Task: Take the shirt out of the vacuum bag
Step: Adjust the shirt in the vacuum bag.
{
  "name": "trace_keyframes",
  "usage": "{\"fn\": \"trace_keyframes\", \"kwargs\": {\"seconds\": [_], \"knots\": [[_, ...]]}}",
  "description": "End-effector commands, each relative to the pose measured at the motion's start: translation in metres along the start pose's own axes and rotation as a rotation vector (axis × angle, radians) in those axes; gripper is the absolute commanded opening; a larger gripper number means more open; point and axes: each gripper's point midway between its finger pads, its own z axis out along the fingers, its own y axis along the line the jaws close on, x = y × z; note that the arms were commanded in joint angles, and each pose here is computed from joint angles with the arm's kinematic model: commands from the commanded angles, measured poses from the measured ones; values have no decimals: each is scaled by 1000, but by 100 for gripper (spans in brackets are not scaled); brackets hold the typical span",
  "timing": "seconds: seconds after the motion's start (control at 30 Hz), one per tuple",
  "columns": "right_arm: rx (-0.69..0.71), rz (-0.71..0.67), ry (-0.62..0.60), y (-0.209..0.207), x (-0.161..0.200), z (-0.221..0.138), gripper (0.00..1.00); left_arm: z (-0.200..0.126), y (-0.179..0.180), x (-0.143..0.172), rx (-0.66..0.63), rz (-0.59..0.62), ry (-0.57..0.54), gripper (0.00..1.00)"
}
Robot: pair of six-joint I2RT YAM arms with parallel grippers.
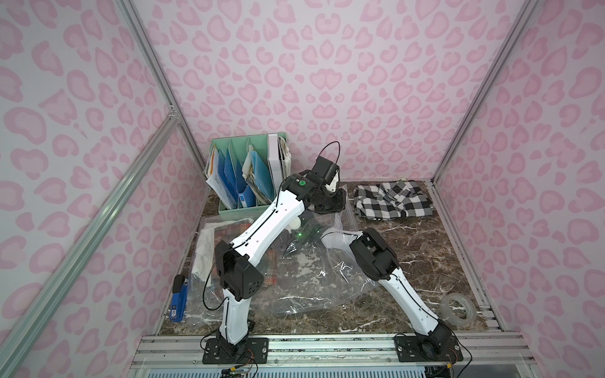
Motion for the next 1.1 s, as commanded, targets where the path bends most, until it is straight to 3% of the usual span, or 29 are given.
{"fn": "trace_keyframes", "kwargs": {"seconds": [0.0, 0.1, 0.3, 0.5, 1.07], "knots": [[157, 107, -15, -52, 12, 7, 60, -3, -13, -5, 61, 16, -35, 4], [161, 115, -29, -56, 9, 7, 52, -5, -11, -3, 58, 16, -38, 4], [120, 92, -58, -45, -2, 8, 21, -7, -4, 1, 40, 19, -46, 4], [109, 71, -59, -34, -1, 2, 1, -6, 12, 4, 14, 11, -51, 4], [199, 113, -85, -31, 59, -78, 0, 2, 95, -5, -135, -50, -76, 4]]}}
